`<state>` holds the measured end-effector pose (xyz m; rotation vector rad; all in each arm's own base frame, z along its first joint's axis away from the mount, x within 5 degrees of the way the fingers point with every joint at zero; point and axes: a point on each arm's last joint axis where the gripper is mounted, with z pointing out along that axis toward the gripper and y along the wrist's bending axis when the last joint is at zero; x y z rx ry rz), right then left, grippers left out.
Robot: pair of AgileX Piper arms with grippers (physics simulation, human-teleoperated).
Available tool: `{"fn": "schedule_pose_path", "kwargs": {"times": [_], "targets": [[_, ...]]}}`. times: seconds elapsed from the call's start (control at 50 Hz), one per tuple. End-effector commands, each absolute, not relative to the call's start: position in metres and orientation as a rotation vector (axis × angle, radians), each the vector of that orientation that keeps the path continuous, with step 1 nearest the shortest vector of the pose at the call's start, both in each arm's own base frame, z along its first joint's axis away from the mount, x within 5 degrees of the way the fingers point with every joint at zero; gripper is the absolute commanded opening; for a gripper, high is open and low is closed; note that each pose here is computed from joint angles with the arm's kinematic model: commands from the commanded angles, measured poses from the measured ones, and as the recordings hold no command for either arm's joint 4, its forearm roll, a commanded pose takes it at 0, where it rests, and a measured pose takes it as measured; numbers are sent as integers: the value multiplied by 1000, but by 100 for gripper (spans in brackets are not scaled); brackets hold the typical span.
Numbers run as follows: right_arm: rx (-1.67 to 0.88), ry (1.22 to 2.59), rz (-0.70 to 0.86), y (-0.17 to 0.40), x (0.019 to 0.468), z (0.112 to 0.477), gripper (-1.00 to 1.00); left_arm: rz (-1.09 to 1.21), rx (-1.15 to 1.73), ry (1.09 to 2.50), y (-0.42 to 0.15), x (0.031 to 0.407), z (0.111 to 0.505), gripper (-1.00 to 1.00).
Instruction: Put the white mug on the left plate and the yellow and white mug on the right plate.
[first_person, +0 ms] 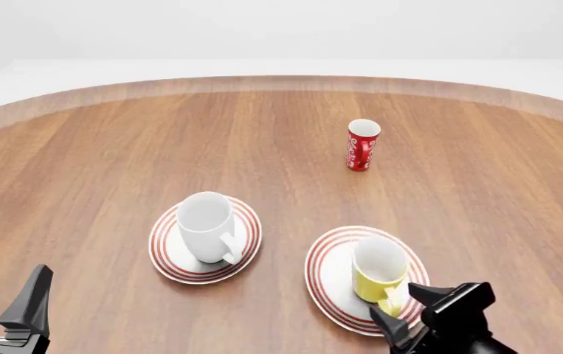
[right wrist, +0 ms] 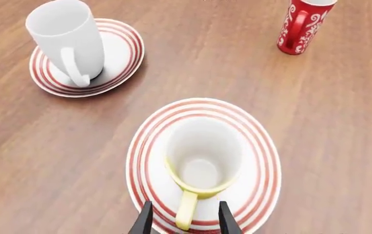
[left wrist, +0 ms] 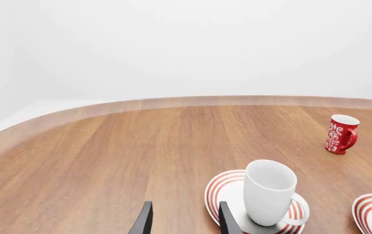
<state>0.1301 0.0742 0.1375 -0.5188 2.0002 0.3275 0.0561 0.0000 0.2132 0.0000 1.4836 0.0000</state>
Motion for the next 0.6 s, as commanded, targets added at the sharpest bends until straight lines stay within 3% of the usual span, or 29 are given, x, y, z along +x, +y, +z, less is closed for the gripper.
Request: {"fn": "schedule_pose_path", "kwargs": {"times": [0.02,0.6], "targets": [[-534,1991,313,70,125,145,100,0,0,1484,0,56,213,100],[-517,1932,277,55,106,168,100,0,0,1484,0,56,213,100]]}}
